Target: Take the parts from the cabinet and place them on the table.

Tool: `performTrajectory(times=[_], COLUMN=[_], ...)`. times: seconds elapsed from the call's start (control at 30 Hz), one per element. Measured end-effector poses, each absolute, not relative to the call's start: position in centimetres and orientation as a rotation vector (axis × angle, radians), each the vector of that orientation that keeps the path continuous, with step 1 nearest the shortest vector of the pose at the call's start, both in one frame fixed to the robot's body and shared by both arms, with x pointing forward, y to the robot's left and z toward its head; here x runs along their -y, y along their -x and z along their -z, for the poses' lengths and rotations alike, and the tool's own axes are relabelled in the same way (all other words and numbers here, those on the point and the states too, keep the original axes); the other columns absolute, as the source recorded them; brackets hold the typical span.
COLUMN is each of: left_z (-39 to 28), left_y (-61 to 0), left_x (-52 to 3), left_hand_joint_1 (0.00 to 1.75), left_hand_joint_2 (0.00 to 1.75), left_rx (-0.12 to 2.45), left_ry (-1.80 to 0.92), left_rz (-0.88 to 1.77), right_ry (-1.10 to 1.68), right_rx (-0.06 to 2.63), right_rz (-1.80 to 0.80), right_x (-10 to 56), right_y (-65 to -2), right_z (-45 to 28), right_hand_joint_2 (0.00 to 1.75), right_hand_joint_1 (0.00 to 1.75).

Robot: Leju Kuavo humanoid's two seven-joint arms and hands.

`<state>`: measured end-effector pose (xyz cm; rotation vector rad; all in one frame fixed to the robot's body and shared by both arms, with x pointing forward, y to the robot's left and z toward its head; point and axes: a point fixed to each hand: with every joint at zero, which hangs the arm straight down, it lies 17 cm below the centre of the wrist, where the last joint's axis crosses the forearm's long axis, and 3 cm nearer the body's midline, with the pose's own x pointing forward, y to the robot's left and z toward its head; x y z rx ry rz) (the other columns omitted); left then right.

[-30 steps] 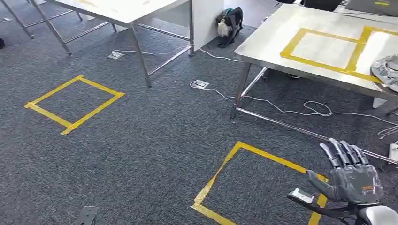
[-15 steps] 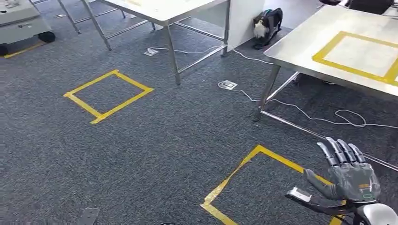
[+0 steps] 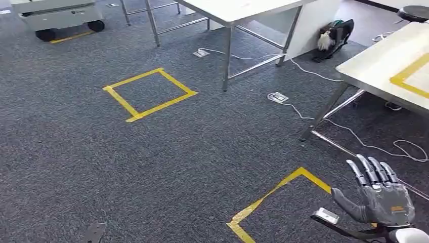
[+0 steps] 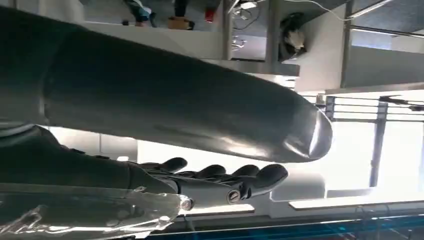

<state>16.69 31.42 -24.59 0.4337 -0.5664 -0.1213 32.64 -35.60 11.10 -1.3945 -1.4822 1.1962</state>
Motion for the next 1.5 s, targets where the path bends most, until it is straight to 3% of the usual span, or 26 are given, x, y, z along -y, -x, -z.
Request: performTrajectory(times=[1.5], left_z=[24.59], left_y=[-16.79], left_x=[-31.06], left_hand_joint_1=[0.0], left_hand_joint_2=[0.0], left_rx=[0.569], left_ry=[-0.426], left_rz=[0.13], right_ry=[1.404], right_rx=[1.484], right_rz=[-1.185], right_x=[35.82], right_y=[-32.11], right_z=[-11.76], right_hand_joint_2=[0.0], right_hand_joint_1=[0.0])
